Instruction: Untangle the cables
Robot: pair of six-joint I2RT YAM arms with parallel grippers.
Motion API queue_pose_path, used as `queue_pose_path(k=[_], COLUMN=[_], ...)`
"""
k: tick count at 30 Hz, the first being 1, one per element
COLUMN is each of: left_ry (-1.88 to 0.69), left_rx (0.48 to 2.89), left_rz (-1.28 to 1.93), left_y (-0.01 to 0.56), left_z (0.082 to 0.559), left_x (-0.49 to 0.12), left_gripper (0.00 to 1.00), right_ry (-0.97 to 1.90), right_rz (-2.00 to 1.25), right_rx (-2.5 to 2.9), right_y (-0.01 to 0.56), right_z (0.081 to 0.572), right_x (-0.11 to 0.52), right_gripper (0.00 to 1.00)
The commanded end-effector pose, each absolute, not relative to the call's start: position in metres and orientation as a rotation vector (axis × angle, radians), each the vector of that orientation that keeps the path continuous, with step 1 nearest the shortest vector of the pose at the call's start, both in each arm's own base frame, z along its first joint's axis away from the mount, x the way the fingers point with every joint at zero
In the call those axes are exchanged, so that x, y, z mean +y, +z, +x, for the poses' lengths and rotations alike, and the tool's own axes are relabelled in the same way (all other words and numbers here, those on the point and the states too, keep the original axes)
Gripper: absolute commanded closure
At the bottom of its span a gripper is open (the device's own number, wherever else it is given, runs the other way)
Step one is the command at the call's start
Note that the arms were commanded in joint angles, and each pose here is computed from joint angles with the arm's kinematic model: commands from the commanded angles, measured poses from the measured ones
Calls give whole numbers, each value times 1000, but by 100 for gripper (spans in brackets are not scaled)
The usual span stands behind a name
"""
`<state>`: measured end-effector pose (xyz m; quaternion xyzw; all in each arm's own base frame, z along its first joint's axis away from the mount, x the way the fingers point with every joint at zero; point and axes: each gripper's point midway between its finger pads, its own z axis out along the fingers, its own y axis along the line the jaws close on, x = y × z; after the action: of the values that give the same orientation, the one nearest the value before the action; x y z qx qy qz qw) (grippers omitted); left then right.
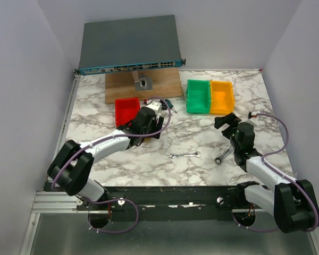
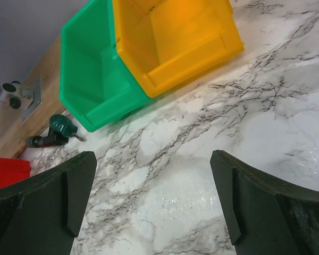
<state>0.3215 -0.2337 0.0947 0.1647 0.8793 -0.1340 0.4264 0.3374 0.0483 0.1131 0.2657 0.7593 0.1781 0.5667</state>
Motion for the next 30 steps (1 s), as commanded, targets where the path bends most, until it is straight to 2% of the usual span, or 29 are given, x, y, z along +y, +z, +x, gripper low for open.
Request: queue_pose_path(k=[1, 4, 5, 8, 9, 11, 14, 18, 23, 27, 30], left_ry=[-195, -151, -139, -142, -151, -196, -327, -629, -998, -1072, -1044], left_rx=[2348, 2421, 2441, 2452, 2446, 2419, 2377, 2288, 2110, 1941, 1825], left_rz=[442, 453, 460, 476, 482, 495, 504, 517, 562, 549, 510], left_y=[68, 54, 49, 48, 49, 55, 68, 98, 164, 203, 203], left_z=[320, 320, 319, 318, 318, 316, 311, 298, 281, 282, 289], left_x=[-222, -222, -221, -223, -225, -230, -245, -280, -323, -328, -321], left_gripper=[34, 40, 46, 73, 85, 100, 100, 100, 100, 100, 100], right_ry=[448, 459, 465, 478, 484, 496, 529, 624, 710, 834, 944], right_rz=[588, 585, 584, 579, 576, 568, 521, 419, 340, 215, 98], right_rx=[1762, 1769, 1769, 1771, 1771, 1779, 1788, 1772, 1751, 1746, 1737], right_y=[124, 123, 123, 123, 123, 122, 124, 132, 139, 143, 150], right_z=[340, 341, 342, 342, 342, 342, 342, 338, 336, 333, 327], right_x=[53, 56, 57, 59, 60, 63, 70, 88, 103, 127, 150], right_gripper=[0, 0, 0, 0, 0, 0, 2, 4, 5, 7, 10])
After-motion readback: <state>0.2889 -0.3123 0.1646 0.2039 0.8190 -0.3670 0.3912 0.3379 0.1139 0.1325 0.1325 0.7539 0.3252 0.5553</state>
